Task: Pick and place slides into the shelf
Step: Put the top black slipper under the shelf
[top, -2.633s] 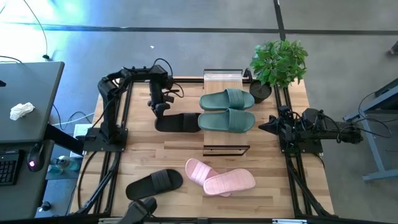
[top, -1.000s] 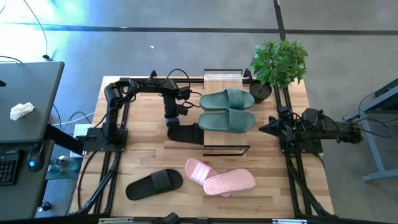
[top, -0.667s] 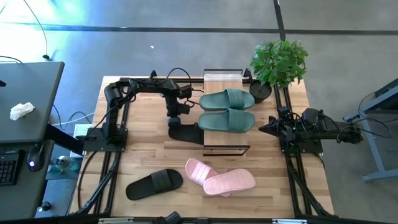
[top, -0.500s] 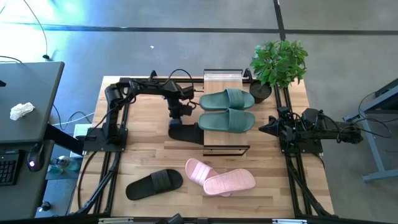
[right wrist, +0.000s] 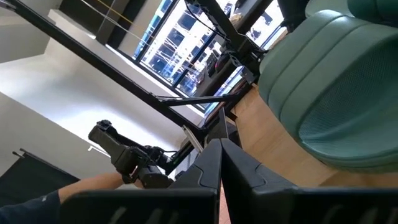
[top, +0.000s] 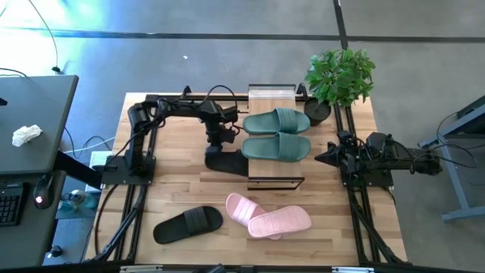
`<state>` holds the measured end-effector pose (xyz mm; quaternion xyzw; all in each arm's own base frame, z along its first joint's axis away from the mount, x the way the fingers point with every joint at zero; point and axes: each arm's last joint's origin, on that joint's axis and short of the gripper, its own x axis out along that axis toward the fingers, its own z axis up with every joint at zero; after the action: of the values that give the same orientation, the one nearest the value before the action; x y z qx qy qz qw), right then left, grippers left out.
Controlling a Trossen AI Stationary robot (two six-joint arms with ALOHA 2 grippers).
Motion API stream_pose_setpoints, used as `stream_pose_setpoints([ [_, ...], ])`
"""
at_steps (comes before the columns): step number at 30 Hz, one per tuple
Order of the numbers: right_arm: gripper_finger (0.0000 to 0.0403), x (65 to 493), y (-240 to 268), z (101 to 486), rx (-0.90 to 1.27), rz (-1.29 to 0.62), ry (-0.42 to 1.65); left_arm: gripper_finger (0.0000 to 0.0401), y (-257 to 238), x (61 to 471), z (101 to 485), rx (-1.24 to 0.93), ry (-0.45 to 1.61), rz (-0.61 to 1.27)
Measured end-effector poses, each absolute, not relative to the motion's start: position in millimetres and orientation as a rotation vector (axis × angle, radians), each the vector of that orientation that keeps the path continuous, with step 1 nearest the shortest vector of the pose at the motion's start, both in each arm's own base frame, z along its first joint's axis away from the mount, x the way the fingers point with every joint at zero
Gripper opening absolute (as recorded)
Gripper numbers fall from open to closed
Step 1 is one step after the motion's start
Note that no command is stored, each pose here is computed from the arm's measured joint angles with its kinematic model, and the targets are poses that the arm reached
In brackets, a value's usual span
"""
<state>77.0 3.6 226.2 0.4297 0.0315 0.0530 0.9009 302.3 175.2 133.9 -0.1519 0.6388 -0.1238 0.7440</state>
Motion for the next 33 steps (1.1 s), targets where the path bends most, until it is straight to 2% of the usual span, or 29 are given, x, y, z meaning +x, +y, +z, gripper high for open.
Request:
stream_pose_setpoints([
  [4, 0.0001, 77, 4, 226, 0.889, 0.109, 0.067, 0.0038, 173, 305, 134, -0.249, 1.394, -0.307],
  [9, 0.0001, 77, 4, 226, 0.889, 0.108, 0.07, 0.0037, 172, 307, 134, -0.175, 1.377, -0.347],
  [29, 0.0001, 77, 3, 225, 0.89, 0.097, 0.072, 0.0029, 159, 315, 134, -0.233, 1.394, -0.311],
  [33, 0.0001, 77, 3, 225, 0.887, 0.095, 0.076, 0.003, 158, 322, 135, -0.242, 1.321, -0.325],
])
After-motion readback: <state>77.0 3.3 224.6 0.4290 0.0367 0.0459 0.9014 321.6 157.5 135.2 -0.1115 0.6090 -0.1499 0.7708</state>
